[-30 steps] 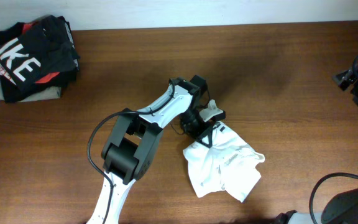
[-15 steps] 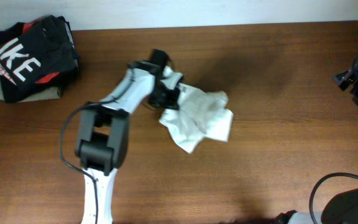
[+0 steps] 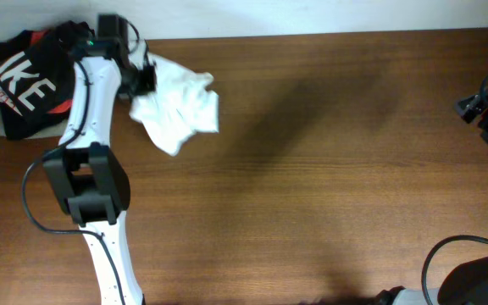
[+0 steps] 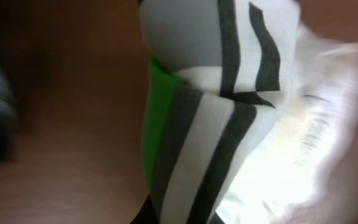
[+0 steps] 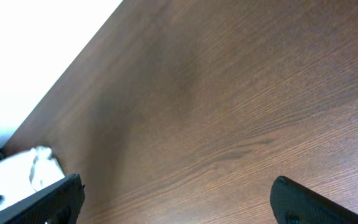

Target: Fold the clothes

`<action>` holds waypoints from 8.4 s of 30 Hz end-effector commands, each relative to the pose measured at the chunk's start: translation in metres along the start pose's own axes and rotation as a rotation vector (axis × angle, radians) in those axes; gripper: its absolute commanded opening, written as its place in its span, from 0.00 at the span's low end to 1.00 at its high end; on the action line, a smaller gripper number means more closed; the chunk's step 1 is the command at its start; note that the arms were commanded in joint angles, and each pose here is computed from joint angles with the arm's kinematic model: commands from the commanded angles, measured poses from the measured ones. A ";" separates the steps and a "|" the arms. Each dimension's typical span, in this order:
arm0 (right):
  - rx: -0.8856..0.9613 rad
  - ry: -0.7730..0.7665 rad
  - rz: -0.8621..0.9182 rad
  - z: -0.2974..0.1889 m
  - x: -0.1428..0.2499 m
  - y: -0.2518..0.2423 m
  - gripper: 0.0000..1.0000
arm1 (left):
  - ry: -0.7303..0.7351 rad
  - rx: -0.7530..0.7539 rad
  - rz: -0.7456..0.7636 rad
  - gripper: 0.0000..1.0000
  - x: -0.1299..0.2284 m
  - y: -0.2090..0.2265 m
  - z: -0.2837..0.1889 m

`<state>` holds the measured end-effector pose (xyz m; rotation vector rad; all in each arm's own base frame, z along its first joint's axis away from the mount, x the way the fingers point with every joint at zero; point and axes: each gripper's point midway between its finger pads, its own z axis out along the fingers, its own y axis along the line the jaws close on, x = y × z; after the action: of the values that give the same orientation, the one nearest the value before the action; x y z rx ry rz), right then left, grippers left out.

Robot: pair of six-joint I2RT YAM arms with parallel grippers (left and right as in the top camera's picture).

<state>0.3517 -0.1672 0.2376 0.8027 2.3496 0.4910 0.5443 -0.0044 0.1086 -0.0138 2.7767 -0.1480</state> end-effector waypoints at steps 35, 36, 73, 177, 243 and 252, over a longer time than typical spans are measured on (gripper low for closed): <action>0.004 -0.010 -0.012 -0.002 -0.004 0.000 0.99 | -0.394 -0.334 -0.559 0.21 -0.040 0.307 -0.068; 0.004 -0.010 -0.012 -0.002 -0.004 0.000 0.99 | -0.396 -0.334 -0.559 0.42 -0.040 0.307 -0.069; 0.004 -0.011 -0.012 -0.002 -0.004 0.000 0.99 | -0.496 -0.247 -0.438 0.01 -0.104 0.231 0.002; -0.338 -0.409 -0.567 -0.225 0.158 0.167 0.99 | -0.295 -0.017 -0.269 0.99 0.036 0.011 -0.299; -0.326 -0.728 -0.640 0.019 0.228 0.060 0.99 | -0.289 -0.015 -0.265 0.99 0.036 0.010 -0.297; -0.326 -0.728 -0.640 0.019 0.228 0.060 0.99 | -0.263 -0.004 -0.244 0.99 0.074 -0.008 -0.318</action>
<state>0.2448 0.0269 0.1597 0.0201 1.6426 0.2263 0.3949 0.0236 0.3725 -0.3527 2.4911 -0.1765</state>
